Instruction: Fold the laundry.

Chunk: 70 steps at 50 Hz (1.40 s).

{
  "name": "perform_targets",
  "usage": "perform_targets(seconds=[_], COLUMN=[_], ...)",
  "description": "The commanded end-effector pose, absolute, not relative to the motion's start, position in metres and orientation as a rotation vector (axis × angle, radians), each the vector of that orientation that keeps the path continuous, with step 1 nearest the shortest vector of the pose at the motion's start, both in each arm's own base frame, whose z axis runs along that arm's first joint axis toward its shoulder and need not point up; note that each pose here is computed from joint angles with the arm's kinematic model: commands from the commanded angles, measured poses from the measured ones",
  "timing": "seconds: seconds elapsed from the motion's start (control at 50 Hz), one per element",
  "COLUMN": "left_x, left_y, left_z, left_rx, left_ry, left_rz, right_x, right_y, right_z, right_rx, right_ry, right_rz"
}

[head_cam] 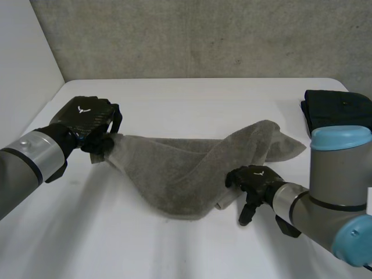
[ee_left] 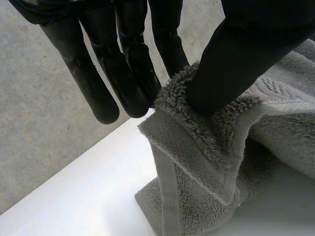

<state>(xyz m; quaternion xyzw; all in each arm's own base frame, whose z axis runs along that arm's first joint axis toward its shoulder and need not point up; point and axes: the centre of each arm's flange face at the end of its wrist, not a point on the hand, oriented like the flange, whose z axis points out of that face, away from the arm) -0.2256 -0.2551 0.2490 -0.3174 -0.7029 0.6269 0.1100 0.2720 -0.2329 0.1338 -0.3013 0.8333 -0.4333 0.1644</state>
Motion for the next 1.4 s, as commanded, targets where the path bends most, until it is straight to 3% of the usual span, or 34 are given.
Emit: perform_targets(seconds=[0.02,0.36,0.62,0.7,0.76,0.78,0.92,1.04,1.12,1.22,1.32,1.4], left_x=[-0.226,-0.226,-0.225,-0.223,-0.220,-0.218,-0.208,-0.204,-0.204,-0.208,-0.214,-0.226], left_y=[-0.257,-0.259,-0.260,-0.261,-0.262,-0.262,-0.254,-0.236,-0.232,-0.242,-0.271,-0.306], left_z=[0.243,0.242,0.243,0.249,0.258,0.264,0.302,0.325,0.324,0.302,0.270,0.250], left_rx=[-0.938,-0.937,-0.929,-0.924,-0.910,-0.901,-0.842,-0.790,-0.764,-0.775,-0.777,-0.773], left_ry=[-2.080,-2.081,-2.086,-2.080,-2.071,-2.067,-1.996,-1.932,-1.950,-2.022,-2.132,-2.201], left_rz=[1.824,1.825,1.831,1.857,1.903,1.933,2.101,2.154,2.118,2.026,1.930,1.931], right_x=[0.284,0.309,0.322,0.317,0.304,0.288,0.231,0.220,0.220,0.223,0.228,0.231], right_y=[-0.244,-0.254,-0.265,-0.270,-0.272,-0.275,-0.279,-0.275,-0.265,-0.264,-0.292,-0.322], right_z=[0.126,0.119,0.131,0.150,0.190,0.219,0.311,0.342,0.345,0.322,0.271,0.254], right_rx=[-0.887,-0.925,-0.917,-0.920,-0.969,-1.039,-1.344,-1.365,-1.416,-1.505,-1.565,-1.554], right_ry=[2.372,2.320,2.264,2.254,2.231,2.237,2.280,2.313,2.310,2.340,2.432,2.479], right_rz=[-1.283,-1.311,-1.401,-1.468,-1.553,-1.622,-1.874,-1.915,-1.854,-1.730,-1.551,-1.661])
